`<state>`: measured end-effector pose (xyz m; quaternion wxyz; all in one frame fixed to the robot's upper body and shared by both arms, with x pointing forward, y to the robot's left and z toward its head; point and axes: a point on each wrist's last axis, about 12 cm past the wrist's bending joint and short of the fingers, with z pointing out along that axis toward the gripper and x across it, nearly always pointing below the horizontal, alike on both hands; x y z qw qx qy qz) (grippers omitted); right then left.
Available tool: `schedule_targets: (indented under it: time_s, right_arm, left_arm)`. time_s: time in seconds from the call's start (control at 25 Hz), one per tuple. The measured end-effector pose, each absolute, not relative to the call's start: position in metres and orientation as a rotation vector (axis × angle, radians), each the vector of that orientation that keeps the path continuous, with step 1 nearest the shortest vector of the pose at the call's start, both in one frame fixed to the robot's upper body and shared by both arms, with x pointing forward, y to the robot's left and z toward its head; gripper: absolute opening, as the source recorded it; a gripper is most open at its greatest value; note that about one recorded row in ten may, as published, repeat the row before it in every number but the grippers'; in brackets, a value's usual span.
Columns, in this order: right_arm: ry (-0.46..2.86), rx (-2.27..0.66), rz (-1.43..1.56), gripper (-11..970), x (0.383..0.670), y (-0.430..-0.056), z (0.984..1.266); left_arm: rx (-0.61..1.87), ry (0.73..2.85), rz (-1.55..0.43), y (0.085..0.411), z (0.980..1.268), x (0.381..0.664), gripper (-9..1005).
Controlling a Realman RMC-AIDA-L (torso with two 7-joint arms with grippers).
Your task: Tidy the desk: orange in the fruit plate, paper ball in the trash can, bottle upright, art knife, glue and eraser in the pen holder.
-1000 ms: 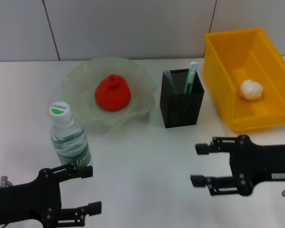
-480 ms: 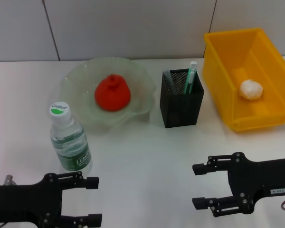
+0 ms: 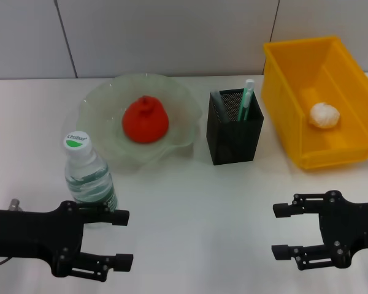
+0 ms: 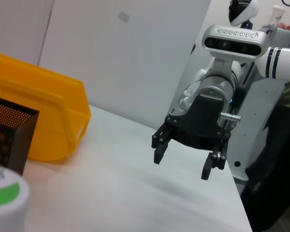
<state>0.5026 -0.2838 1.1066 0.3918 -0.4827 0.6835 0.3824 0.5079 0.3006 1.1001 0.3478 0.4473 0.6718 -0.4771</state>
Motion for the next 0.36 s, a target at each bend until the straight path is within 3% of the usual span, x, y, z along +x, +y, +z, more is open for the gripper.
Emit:
schedule_targets:
  time_s: [0.36]
  right_arm:
    - [1.739, -1.224, 0.960, 739, 0.4990, -0.2884, 1.1035]
  left_arm:
    - [1.172, 1.742, -1.242, 0.2949, 1.1028, 0.5135, 864]
